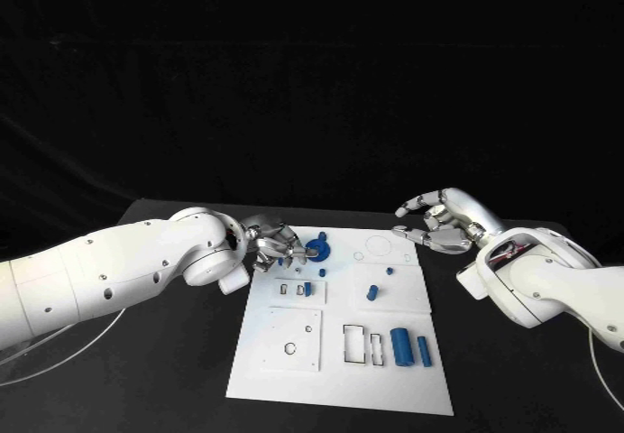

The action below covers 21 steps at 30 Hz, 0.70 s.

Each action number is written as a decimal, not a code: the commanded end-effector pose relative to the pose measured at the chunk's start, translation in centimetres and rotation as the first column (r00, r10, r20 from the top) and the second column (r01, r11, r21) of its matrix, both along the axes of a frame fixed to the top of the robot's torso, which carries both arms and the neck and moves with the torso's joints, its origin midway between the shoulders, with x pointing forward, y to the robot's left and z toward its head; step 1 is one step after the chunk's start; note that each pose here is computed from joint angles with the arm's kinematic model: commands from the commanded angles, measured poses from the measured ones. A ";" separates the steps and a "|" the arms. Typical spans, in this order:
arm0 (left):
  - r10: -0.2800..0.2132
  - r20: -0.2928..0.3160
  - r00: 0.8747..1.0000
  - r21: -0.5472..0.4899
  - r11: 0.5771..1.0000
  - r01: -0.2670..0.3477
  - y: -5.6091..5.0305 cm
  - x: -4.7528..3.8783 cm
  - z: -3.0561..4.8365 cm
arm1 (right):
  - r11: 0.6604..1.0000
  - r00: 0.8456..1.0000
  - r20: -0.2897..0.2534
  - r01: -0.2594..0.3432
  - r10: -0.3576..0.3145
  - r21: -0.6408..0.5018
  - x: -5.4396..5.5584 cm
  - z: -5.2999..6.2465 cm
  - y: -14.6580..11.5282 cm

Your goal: Assemble the parts on the task board

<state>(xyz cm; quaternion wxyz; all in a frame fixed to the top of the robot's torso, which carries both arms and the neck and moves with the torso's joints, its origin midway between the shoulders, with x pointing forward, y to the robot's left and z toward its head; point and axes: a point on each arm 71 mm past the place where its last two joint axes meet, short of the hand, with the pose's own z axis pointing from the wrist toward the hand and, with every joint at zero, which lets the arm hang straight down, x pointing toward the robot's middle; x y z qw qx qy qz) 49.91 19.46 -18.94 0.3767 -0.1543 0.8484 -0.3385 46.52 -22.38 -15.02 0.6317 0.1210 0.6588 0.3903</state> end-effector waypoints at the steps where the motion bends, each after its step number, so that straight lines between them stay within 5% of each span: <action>1: -0.063 -0.066 0.996 0.277 0.958 0.079 -0.1 -0.19 -0.84 | 0.999 0.999 -0.036 -0.007 0.008 0.031 0.0 0.0 -0.3; 21: -0.142 -0.081 0.987 0.455 0.875 0.163 -3.4 0.79 -0.84 | 0.999 0.999 -0.042 0.035 -0.034 0.011 0.3 0.1 -1.3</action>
